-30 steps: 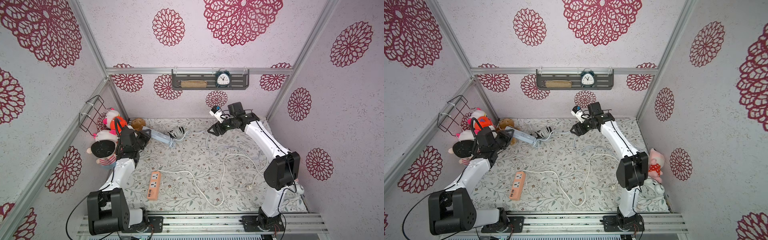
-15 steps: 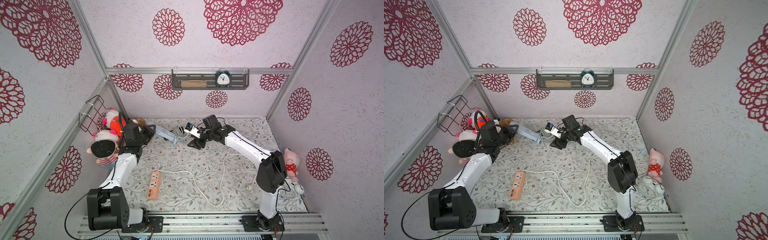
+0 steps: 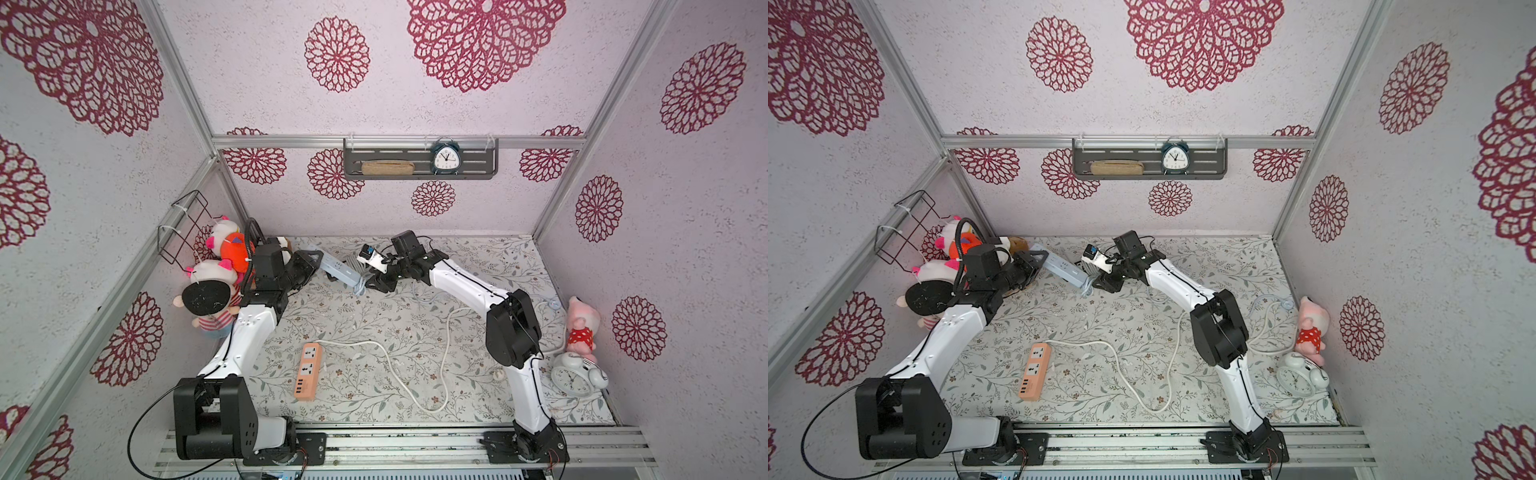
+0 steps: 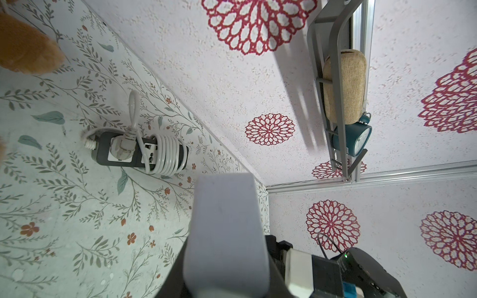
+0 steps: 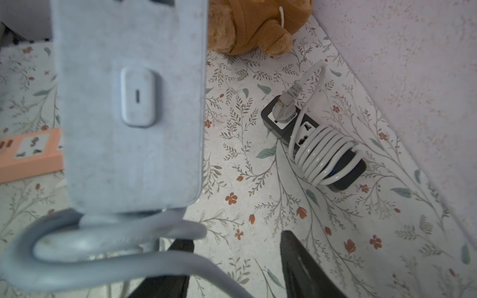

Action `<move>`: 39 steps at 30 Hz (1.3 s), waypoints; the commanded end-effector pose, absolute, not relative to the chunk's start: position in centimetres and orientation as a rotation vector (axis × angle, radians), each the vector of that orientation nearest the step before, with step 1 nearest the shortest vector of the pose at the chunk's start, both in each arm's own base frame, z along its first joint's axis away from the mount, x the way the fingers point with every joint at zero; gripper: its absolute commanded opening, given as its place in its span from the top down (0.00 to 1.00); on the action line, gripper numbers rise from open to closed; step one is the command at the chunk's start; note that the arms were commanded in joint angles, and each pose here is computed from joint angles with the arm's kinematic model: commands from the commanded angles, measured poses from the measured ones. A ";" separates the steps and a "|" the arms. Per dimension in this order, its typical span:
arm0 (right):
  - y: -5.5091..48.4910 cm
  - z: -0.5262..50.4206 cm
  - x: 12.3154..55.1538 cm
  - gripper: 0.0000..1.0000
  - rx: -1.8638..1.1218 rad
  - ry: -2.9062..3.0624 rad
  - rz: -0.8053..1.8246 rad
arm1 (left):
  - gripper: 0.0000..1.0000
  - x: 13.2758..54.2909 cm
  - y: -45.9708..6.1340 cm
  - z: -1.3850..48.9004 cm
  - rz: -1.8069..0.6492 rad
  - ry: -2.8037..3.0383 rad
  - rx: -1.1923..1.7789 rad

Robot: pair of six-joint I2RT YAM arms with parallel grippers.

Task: Unwrap the cord wrapped around the power strip
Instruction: Unwrap the power cord from the power strip.

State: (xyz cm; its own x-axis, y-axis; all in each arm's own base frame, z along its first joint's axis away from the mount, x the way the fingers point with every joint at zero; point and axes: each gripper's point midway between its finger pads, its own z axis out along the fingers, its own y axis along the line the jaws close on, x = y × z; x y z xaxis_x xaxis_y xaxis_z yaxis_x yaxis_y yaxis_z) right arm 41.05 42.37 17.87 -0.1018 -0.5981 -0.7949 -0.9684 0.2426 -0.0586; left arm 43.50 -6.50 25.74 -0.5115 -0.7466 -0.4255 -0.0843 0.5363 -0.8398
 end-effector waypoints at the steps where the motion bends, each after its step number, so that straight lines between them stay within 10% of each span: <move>1: 42.9 20.0 40.8 0.67 -1.424 1.749 0.697 | 1.00 43.5 -7.6 27.5 -1.064 1.908 -0.606; 5: 41.7 20.5 39.8 0.99 -1.442 1.741 0.692 | 1.00 43.9 -6.6 27.2 -1.012 1.895 -0.642; 17: 37.6 21.7 32.6 1.00 -1.496 1.733 0.803 | 1.00 47.8 1.4 31.0 -0.801 1.607 -0.827; 39: 19.4 9.9 48.4 1.00 -0.876 2.255 0.379 | 1.00 38.2 10.8 32.5 -0.698 1.580 -0.934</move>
State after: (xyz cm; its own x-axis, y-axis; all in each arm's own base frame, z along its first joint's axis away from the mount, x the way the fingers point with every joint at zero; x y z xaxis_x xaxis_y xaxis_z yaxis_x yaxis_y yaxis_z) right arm 46.08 22.69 9.80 -0.4830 -0.5270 -0.6993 -0.7703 0.6355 0.0531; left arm 39.31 9.34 31.91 -0.1056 -0.8777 -0.4675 -0.1951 0.4792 -0.8557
